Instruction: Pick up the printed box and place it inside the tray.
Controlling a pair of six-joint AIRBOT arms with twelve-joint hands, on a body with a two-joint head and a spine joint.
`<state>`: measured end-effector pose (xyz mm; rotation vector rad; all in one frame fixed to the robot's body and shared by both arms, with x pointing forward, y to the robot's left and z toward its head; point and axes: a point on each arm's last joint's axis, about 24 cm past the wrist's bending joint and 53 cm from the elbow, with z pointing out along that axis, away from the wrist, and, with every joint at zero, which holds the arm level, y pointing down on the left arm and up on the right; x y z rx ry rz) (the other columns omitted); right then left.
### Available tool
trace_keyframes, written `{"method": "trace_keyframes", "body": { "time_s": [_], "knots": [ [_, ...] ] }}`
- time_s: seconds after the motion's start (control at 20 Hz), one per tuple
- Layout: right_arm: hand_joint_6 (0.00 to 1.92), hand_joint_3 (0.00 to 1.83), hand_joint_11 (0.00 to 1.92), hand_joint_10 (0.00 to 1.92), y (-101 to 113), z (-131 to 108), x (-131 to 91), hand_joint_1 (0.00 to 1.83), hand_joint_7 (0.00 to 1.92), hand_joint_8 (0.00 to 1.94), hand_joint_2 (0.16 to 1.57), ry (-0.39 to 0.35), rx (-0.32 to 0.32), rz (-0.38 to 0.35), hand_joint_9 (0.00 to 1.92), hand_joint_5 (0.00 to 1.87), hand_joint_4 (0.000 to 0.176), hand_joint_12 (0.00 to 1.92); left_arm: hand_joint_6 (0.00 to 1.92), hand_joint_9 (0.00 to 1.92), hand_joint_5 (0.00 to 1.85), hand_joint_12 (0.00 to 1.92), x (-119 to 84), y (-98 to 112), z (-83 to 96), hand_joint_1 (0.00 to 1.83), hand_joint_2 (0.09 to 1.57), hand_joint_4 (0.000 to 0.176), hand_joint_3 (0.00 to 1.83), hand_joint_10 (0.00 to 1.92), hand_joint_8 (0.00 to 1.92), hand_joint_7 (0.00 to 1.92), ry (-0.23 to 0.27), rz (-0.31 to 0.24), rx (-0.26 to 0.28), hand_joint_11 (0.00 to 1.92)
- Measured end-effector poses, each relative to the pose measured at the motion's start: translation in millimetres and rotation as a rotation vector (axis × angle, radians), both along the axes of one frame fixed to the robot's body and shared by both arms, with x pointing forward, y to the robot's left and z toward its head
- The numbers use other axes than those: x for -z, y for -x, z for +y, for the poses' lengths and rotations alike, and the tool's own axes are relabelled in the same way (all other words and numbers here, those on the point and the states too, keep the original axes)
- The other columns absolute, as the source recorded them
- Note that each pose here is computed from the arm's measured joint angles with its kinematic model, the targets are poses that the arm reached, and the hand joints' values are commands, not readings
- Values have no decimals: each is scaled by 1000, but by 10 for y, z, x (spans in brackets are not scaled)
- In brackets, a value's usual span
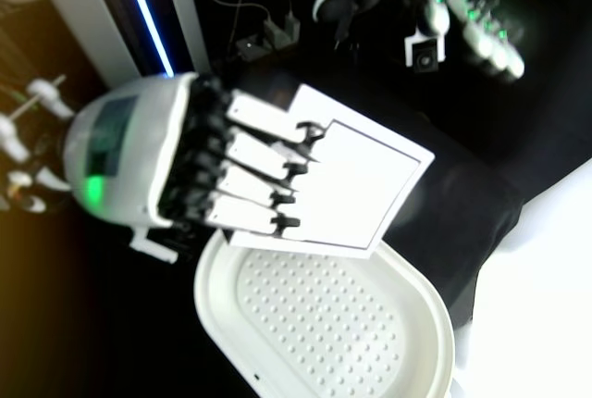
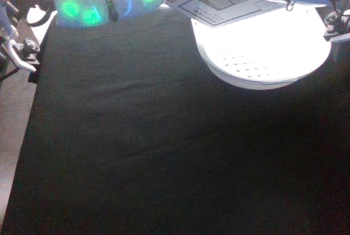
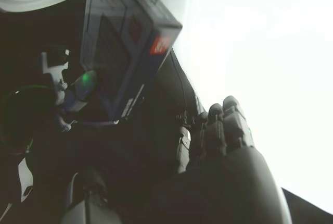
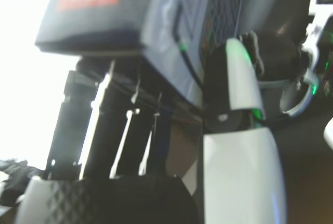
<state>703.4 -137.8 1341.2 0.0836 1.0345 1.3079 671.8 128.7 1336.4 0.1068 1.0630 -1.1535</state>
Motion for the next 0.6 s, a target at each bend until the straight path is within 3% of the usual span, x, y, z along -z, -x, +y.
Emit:
{"method": "trace_keyframes", "body": {
  "time_s": [0.15, 0.2, 0.25, 0.3, 0.35, 0.4, 0.5, 0.55, 0.6],
  "knots": [
    [853, 0, 1339, 963, -8, -24, -80, 1179, 1640, 146, 1077, 78, 79, -50, 1483, 1056, 0, 1484, 0, 0, 0, 0, 189, 177, 53, 277, 864, 176, 0, 0, 0, 0, -13, 12, 20, 0],
    [901, 5, 1333, 1022, 14, -39, -167, 1178, 1452, 573, 1087, 110, 124, -83, 1463, 1027, 0, 1471, 0, 0, 0, 0, 305, 241, 92, 174, 887, 176, 0, 0, 0, 0, -25, 28, 22, 0],
    [901, 5, 1333, 1022, 27, -46, -204, 1178, 1452, 573, 1087, 123, 141, -98, 1463, 1027, 0, 1471, 0, 0, 0, 0, 328, 254, 120, 174, 887, 176, 0, 0, 0, 0, -24, 33, 18, 0],
    [866, 4, 1390, 1362, 57, -28, -245, 1178, 1330, 1062, 1077, 152, 167, -123, 1451, 1048, 0, 1639, 0, 0, 0, 0, 335, 275, 174, 176, 881, 176, 0, 0, 0, 0, -17, 33, 6, 0],
    [860, 2, 1379, 1530, 93, 7, -263, 1179, 1240, 1321, 1077, 189, 189, -149, 1409, 1051, 0, 1728, 0, 0, 0, 0, 291, 292, 260, 175, 877, 176, 0, 0, 0, 0, 3, 21, -14, 0],
    [864, 0, 1285, 1238, 114, 71, -241, 1179, 1177, 1089, 1076, 225, 193, -160, 1351, 1054, 0, 1574, 0, 0, 0, 0, 225, 314, 320, 152, 900, 176, 5, 0, 0, 0, 26, 0, -23, 0],
    [886, 0, 1265, 1150, 91, 107, -190, 1175, 1181, 987, 1083, 258, 201, -155, 1345, 1041, 0, 1542, 0, 0, 0, 0, 245, 327, 322, 161, 903, 176, 5, 0, 0, 0, 27, 1, -21, 0],
    [979, 0, 1214, 1261, 72, 104, -168, 1161, 1127, 1021, 1113, 279, 216, -155, 1286, 981, 0, 1663, 0, 0, 0, 0, 297, 342, 285, 183, 899, 176, 2, 0, 0, 0, 8, 9, -12, 0],
    [809, 0, 1185, 1277, 57, 89, -159, 1249, 1067, 1130, 1111, 288, 228, -154, 1249, 963, 0, 1693, 0, 0, 0, 0, 320, 351, 256, 191, 903, 176, 4, 0, 0, 0, 4, 17, -6, 0]
  ]
}}
